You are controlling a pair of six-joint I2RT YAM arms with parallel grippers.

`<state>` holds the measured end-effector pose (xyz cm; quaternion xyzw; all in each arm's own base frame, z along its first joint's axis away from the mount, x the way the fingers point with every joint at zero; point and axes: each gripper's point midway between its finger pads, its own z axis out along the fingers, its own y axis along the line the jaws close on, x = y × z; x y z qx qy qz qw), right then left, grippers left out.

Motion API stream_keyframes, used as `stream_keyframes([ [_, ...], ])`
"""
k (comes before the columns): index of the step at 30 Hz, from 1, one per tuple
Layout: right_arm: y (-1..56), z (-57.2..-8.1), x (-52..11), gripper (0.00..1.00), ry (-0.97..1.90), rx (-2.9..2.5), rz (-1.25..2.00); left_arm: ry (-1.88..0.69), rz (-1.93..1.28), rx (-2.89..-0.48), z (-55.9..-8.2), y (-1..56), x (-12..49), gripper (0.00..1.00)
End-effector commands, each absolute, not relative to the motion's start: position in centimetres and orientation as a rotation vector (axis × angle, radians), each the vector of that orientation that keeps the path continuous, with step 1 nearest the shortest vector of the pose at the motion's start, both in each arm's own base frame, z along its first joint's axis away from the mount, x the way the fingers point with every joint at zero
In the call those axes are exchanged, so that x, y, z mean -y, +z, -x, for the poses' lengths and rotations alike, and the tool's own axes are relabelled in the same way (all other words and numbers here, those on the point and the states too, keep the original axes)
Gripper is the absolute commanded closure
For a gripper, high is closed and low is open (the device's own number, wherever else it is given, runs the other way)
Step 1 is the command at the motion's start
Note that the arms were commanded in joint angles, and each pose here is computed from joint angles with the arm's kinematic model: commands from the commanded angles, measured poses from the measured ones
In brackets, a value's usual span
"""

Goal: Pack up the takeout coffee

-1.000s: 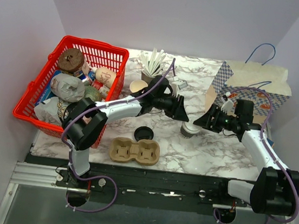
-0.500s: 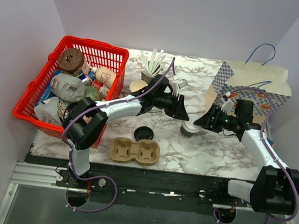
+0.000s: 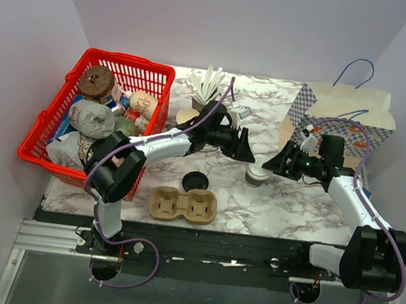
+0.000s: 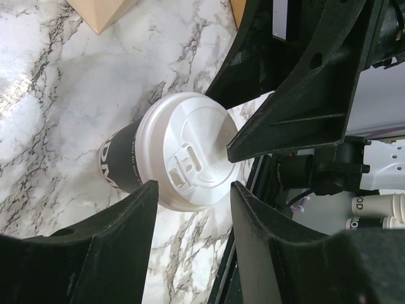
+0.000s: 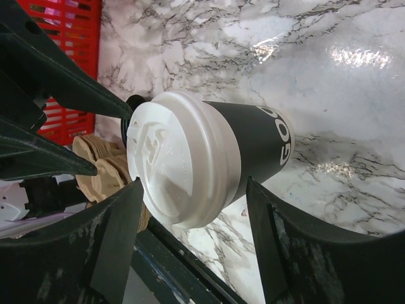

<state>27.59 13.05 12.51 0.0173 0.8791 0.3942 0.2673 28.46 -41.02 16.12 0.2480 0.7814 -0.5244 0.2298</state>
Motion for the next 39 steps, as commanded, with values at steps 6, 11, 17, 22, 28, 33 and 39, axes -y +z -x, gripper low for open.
stream_keyframes([
  [6, 16.0, -26.4, -13.2, 0.19, 1.138, -2.231, 0.004, -1.465, -0.684, -2.081, -29.9, 17.7, 42.1, 0.41],
  [11, 15.0, -26.2, -12.6, 0.18, 1.080, -2.222, -0.092, -1.484, -0.669, -2.077, -30.5, 17.5, 42.7, 0.41],
  [17, 13.2, -26.4, -12.4, 0.20, 1.087, -2.269, -0.213, -1.507, -0.642, -2.093, -30.9, 16.8, 43.1, 0.41],
  [22, 12.4, -26.4, -12.5, 0.22, 1.117, -2.274, -0.290, -1.536, -0.611, -2.098, -31.1, 16.8, 43.2, 0.42],
  [28, 11.8, -26.2, -12.6, 0.23, 1.155, -2.270, -0.355, -1.571, -0.585, -2.096, -31.2, 16.8, 43.6, 0.42],
  [33, 11.5, -26.4, -12.0, 0.23, 1.153, -2.267, -0.407, -1.567, -0.563, -2.104, -31.7, 16.7, 44.0, 0.43],
  [39, 10.7, -26.6, -11.1, 0.24, 1.164, -2.275, -0.471, -1.490, -0.542, -2.145, -32.6, 15.6, 43.9, 0.44],
])
